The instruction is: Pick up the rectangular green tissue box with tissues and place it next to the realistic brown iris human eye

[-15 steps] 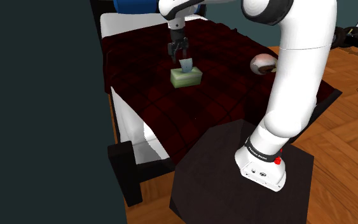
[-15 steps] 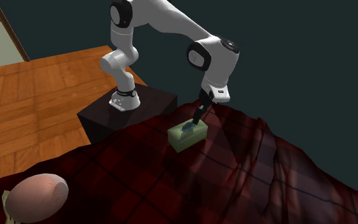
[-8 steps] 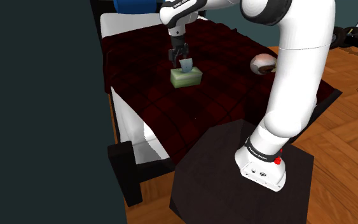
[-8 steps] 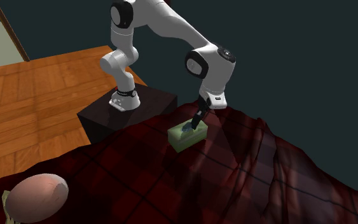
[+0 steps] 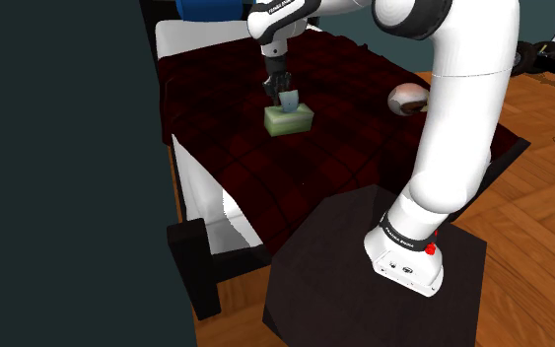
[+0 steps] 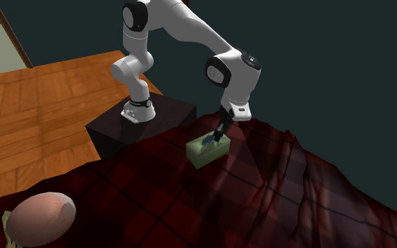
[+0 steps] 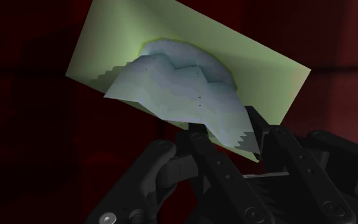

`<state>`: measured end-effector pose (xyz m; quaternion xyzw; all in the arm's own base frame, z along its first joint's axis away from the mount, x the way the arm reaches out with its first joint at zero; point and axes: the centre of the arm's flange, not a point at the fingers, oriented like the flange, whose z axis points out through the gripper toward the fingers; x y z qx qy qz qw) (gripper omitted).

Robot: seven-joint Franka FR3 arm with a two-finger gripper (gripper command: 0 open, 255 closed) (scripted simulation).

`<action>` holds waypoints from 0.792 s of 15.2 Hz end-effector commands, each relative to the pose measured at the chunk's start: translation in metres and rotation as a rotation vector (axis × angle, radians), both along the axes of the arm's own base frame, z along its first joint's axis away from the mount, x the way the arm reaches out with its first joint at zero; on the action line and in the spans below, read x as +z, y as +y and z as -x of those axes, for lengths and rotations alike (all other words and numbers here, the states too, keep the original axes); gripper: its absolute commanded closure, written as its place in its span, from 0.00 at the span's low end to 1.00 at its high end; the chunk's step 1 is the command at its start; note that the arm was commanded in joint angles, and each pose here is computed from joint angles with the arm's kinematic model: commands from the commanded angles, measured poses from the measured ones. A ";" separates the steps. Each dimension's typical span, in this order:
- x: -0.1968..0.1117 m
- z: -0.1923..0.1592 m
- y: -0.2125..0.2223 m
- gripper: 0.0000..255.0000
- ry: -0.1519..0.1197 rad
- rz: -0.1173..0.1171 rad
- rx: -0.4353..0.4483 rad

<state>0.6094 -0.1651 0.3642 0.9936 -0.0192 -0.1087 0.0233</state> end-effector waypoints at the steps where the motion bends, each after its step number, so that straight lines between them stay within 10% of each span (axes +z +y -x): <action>1: 0.000 0.000 0.000 1.00 0.000 0.000 0.000; 12: 0.021 0.000 0.000 1.00 0.000 0.000 0.000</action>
